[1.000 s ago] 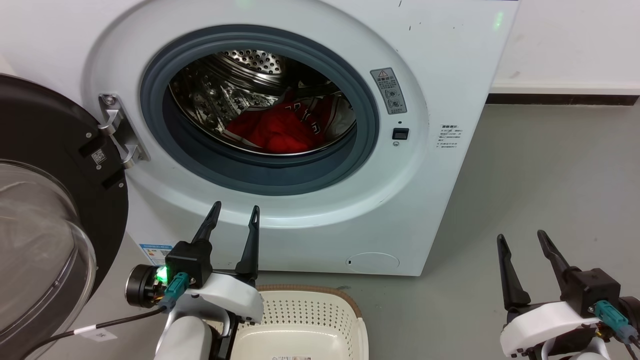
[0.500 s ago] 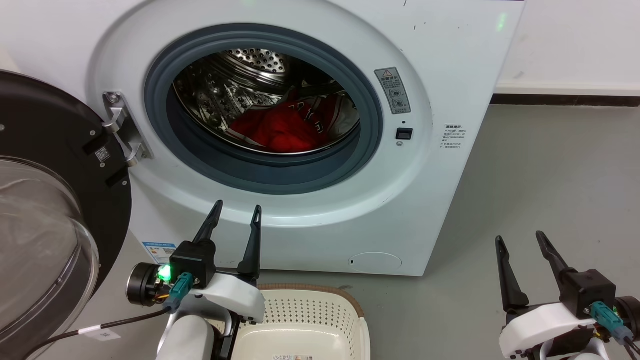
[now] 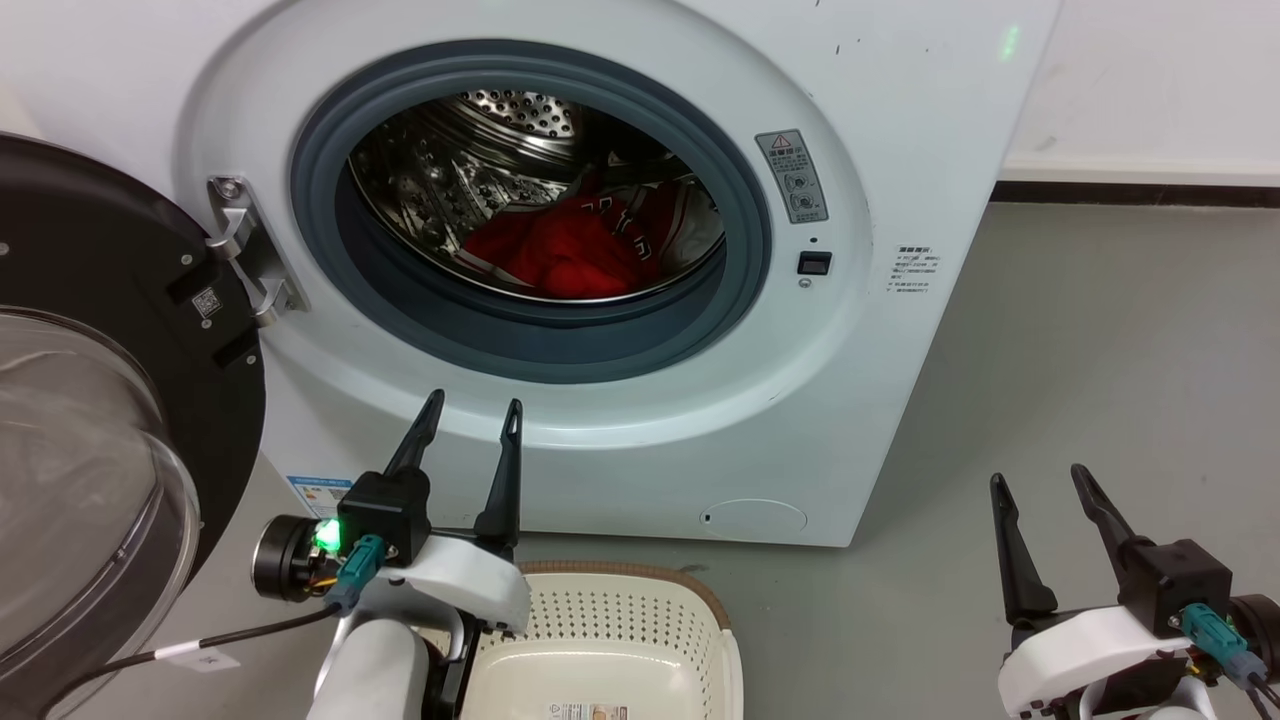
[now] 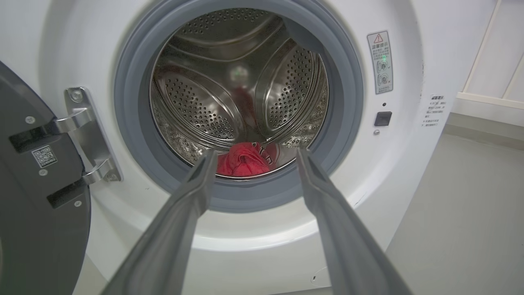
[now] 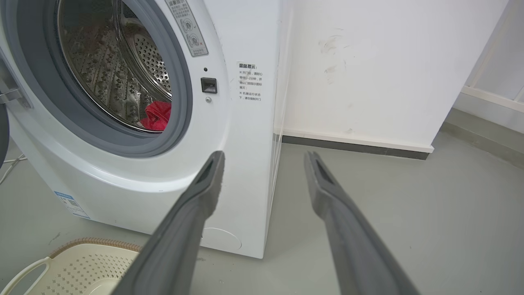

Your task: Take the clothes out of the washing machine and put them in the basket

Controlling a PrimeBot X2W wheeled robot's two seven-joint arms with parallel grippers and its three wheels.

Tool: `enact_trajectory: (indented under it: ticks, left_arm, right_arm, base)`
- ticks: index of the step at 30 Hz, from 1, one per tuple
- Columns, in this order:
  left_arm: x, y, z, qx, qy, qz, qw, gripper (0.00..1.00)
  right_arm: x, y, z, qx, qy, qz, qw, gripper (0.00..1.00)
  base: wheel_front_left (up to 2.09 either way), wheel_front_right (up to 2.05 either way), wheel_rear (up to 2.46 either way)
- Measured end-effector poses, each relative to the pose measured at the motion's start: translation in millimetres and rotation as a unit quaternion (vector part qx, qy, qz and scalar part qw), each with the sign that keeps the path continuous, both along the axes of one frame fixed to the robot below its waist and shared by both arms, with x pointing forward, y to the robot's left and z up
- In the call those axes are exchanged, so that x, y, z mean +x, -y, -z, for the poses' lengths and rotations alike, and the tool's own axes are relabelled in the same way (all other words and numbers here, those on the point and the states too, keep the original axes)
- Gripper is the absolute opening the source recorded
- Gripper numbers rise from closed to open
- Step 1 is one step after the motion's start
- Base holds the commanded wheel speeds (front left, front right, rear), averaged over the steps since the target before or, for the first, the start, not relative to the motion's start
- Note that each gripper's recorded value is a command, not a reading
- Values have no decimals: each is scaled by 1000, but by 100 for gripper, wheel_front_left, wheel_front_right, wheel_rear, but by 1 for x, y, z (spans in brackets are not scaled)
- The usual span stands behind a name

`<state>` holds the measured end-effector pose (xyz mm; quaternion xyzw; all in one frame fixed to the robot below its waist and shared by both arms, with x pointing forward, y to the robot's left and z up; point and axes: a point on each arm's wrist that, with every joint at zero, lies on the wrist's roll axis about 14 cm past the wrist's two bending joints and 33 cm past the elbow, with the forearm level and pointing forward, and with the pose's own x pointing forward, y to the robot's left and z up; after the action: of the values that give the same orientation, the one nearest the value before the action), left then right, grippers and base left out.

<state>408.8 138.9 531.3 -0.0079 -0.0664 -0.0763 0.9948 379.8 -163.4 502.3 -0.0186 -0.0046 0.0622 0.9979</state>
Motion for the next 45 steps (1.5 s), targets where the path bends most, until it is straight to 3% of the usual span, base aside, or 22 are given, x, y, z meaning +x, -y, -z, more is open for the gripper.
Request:
enact_trajectory:
  ticks: [11,22,36,42,43,45]
  left_arm:
    - [38,3,-14,-2,17,-1,1000,100]
    - [136,13,-10,25,19,10,999,100]
    - [250,30,76,87,-72,30,993,100]
    - [288,40,113,121,-122,39,984,100]
    - [307,40,136,149,-158,41,975,100]
    - [315,42,148,157,-181,44,970,100]
  right_arm:
    - [16,-5,3,3,-3,-7,1000,100]
    - [51,-2,29,3,-28,-3,1000,100]
    - [71,2,105,38,-102,4,994,100]
    - [75,13,132,45,-128,18,991,100]
    - [74,21,144,49,-144,29,988,100]
    - [72,24,149,53,-153,35,986,100]
  base:
    - [0,0,0]
    - [0,0,0]
    - [0,0,0]
    - [0,0,0]
    - [0,0,0]
    - [0,0,0]
